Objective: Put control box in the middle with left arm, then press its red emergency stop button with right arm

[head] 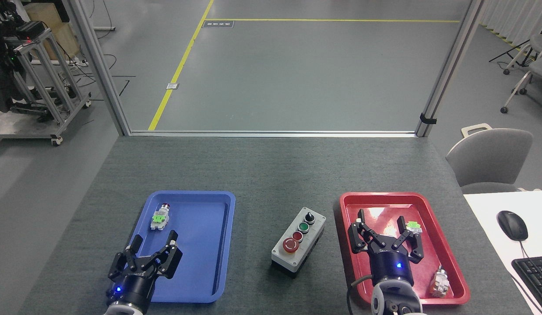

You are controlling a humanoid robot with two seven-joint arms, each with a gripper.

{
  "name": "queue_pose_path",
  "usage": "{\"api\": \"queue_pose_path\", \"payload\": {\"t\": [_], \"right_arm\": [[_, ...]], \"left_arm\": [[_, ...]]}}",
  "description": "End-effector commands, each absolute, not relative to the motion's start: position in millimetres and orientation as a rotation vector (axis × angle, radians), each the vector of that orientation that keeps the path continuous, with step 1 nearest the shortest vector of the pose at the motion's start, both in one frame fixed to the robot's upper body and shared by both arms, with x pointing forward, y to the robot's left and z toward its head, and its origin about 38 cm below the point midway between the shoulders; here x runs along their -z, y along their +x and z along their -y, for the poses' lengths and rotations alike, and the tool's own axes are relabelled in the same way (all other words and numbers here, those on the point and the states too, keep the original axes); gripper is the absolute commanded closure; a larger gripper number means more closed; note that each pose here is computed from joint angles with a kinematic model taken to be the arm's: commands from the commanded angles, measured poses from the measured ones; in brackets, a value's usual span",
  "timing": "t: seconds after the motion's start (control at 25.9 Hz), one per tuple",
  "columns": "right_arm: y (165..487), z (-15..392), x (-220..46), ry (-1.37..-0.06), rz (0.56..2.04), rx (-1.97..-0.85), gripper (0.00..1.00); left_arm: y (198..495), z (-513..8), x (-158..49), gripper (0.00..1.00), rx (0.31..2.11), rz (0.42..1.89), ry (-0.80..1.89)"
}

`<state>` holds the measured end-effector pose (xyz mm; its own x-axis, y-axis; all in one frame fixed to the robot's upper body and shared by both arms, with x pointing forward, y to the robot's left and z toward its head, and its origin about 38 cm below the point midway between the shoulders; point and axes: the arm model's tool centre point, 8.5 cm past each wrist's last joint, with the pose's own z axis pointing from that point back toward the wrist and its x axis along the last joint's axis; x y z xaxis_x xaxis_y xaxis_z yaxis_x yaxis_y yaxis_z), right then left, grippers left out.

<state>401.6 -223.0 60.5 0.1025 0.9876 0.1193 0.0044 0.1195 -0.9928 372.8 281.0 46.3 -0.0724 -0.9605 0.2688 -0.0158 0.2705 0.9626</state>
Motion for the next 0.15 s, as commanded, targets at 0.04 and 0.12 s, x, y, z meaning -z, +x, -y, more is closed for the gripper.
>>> {"api": "queue_pose_path", "payload": {"t": [0.04,0.12], "right_arm": [[397.4,215.0,-57.7,-1.163,1.194,-1.079,0.00],[396.3,213.9,-57.0,-1.163,1.193,-1.084,0.00]], "left_arm": [[372.5,-281.0,-45.8,0.01,1.042,1.394,0.988],[373.0,-280.9,-46.4,0.01,1.041,1.396,0.989]]}}
